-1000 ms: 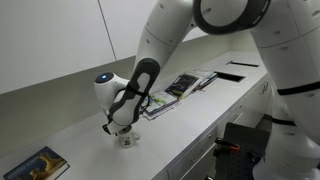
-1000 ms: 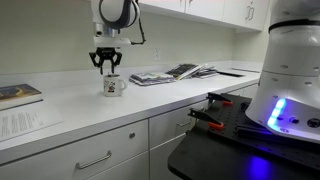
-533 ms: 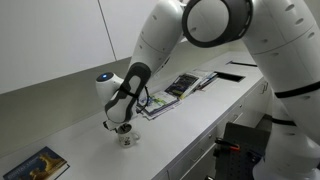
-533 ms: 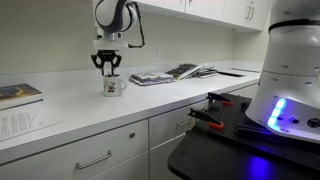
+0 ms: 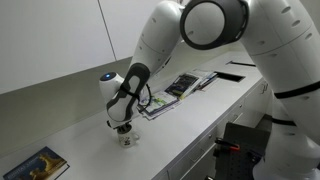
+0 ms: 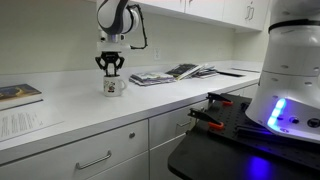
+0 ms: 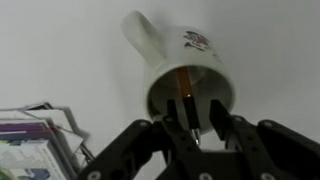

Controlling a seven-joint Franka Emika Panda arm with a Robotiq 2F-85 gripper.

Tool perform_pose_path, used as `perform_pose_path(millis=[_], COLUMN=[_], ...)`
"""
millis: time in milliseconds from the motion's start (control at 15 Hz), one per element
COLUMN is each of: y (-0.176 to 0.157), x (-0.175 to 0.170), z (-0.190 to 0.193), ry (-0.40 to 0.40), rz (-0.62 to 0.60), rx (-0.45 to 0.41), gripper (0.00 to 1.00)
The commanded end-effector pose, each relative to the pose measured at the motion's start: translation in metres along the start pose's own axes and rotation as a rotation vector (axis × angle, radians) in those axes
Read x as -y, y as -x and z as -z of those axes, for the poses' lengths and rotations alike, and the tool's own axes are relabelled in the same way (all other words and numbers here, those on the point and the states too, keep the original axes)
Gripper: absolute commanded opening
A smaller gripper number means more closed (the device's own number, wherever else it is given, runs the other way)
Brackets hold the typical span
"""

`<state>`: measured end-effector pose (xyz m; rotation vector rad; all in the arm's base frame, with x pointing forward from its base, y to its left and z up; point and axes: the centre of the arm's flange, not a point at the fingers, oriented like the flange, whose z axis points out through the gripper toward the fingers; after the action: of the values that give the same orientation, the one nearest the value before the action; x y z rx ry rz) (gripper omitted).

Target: Remove the pen from the mug.

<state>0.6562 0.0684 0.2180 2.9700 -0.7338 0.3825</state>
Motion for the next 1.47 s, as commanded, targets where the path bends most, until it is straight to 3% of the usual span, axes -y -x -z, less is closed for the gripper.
perform_pose_path(millis=[0,400,467,533,600,733,1067,1400], y=[-0.006,-0.006,-0.005,-0.005,-0.003,0.003,0.017,0.025], x=[0.002,-0.004,-0.004,-0.003,-0.002,-0.001,-0.008,-0.029], z=[-0.008,-0.029,-0.032,-0.033,-0.034,-0.029,0.01,0.064], ry=[0.022,0.039,0.031,0.024,0.02,-0.002,-0.051,-0.08], rz=[0.008,0.033,0.037,0.046,0.053,0.09,0.238,0.277], rx=[0.03,0.006,0.003,-0.001,-0.005,-0.01,-0.036,-0.057], gripper=[0.43,0.44,0.36,0.19,0.16,0.01,0.04,0.04])
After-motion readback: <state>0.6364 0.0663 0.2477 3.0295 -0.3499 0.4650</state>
